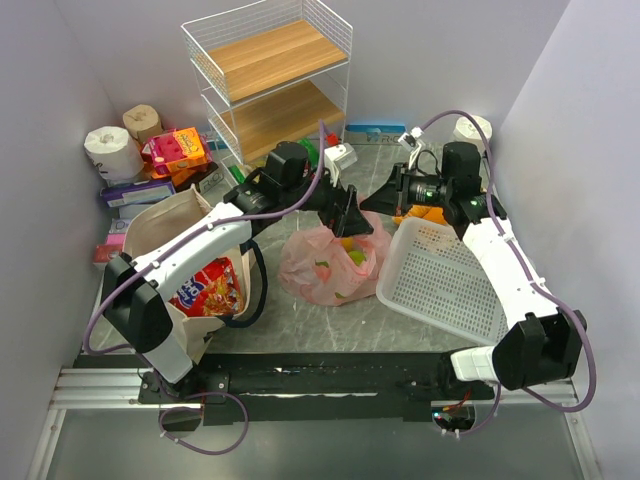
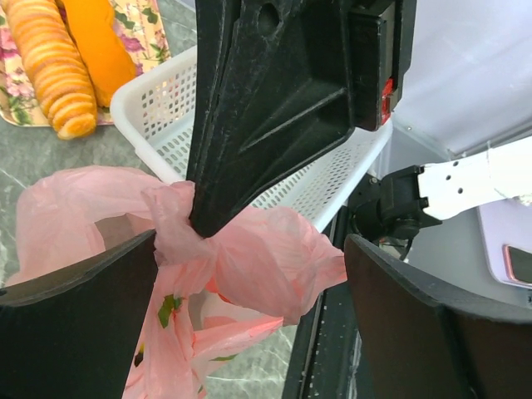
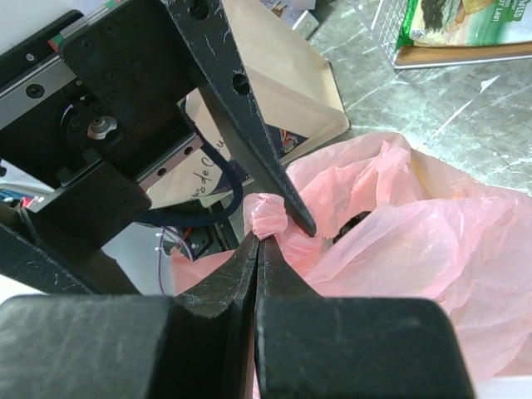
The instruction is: Place the mixed food into the grocery bags and tie them
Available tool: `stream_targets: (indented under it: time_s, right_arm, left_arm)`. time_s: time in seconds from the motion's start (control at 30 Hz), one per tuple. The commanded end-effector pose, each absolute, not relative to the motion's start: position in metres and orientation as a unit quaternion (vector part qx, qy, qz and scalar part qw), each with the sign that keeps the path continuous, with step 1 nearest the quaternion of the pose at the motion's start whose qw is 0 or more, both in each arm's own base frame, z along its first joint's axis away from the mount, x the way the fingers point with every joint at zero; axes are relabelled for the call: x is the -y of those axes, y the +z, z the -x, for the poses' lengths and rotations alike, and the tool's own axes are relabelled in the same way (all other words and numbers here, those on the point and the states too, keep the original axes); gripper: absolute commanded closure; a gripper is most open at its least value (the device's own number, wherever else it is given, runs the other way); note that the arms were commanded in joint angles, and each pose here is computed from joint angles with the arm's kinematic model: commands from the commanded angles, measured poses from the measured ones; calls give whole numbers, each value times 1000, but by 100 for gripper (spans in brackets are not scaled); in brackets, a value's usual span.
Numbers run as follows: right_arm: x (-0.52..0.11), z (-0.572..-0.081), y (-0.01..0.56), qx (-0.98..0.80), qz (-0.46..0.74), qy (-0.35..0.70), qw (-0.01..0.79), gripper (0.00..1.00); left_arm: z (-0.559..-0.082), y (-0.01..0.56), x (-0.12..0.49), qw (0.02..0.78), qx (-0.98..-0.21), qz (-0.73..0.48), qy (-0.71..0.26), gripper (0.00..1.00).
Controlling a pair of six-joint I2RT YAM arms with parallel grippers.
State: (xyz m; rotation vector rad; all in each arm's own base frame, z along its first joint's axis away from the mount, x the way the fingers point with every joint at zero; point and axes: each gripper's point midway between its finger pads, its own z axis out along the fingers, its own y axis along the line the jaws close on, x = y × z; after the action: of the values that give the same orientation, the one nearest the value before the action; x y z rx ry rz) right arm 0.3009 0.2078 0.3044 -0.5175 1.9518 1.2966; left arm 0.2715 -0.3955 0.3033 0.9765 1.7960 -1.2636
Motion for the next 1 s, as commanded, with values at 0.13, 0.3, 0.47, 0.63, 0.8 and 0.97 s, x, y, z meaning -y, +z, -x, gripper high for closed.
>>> stream_targets:
  time_s: [0.13, 0.3, 0.47, 0.63, 0.8, 0.97]
  right_arm:
    - [-206, -305, 329, -742, 216, 499, 393, 100]
    - [-206, -305, 327, -744, 216, 496, 392, 100]
    - [-204, -307, 329, -746, 215, 490, 397, 100]
    - [-200, -308, 333, -744, 205, 487, 408, 100]
    - [-191, -310, 336, -746, 197, 481, 417, 100]
    - [-185, -304, 342, -744, 196, 475, 428, 100]
  left_arm:
    - [-258, 332, 394, 371, -675, -382, -511, 4]
    - [-259, 312, 396, 356, -694, -392, -488, 4]
    - [-265, 302, 396, 354, -707, -391, -471, 7]
    - [-273, 298, 397, 359, -717, -382, -459, 43]
    - [-284, 290, 394, 364, -733, -374, -437, 79]
    - [-296, 287, 388, 371, -747, -353, -424, 99]
